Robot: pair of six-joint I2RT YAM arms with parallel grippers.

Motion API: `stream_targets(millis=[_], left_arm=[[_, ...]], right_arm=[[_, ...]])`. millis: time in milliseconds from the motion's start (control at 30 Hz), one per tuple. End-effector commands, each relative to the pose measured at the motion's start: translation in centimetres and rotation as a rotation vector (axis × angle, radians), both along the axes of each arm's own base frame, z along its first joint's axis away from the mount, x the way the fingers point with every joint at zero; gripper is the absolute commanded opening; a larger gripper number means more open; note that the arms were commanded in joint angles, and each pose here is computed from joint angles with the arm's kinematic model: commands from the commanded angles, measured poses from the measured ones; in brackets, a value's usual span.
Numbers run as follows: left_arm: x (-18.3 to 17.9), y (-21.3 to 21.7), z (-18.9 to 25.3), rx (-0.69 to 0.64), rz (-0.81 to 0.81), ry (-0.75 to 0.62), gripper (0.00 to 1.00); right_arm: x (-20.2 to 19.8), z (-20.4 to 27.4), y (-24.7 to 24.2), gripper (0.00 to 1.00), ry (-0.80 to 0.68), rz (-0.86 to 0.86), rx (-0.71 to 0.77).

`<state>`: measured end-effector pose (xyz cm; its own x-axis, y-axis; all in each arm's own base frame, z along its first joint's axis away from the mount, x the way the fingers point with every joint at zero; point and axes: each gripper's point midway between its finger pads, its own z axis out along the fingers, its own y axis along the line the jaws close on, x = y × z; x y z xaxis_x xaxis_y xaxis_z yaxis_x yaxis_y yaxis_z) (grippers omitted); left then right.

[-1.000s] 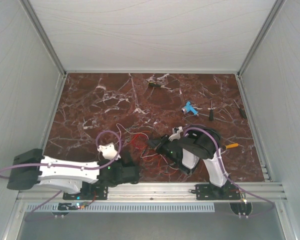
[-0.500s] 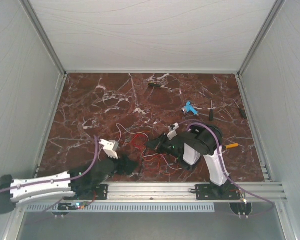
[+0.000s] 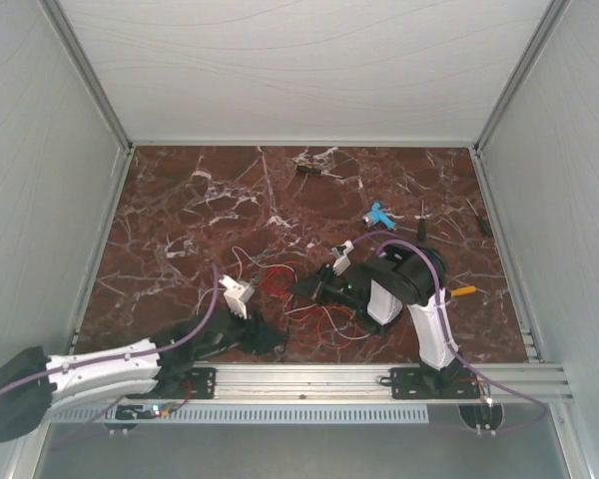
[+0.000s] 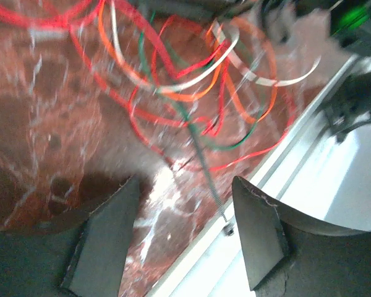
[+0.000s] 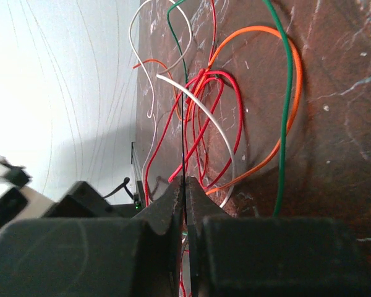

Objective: Zip-tie the wires
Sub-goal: Tie the cable at the center of the board.

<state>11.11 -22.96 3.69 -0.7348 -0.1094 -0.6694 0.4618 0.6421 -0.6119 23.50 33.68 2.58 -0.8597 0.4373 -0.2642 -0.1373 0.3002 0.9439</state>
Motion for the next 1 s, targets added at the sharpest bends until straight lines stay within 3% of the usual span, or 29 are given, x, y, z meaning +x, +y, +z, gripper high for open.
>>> stream_targets(millis=[0, 267, 967], left_arm=[[-2.1, -0.5, -1.8, 0.014, -0.088, 0.105, 0.63], [-2.7, -0.8, -1.7, -0.044, -0.111, 0.138, 0.57], [-2.7, -2.6, -3.1, -0.016, -0.123, 0.251, 0.38]], right_arm=[[-0.1, -5.5, -2.9, 0.0, 0.044, -0.034, -0.18], [0.2, -4.8, -2.9, 0.0, 0.019, -0.051, -0.145], [0.6, -4.0, -3.0, 0.0, -0.004, -0.082, -0.106]])
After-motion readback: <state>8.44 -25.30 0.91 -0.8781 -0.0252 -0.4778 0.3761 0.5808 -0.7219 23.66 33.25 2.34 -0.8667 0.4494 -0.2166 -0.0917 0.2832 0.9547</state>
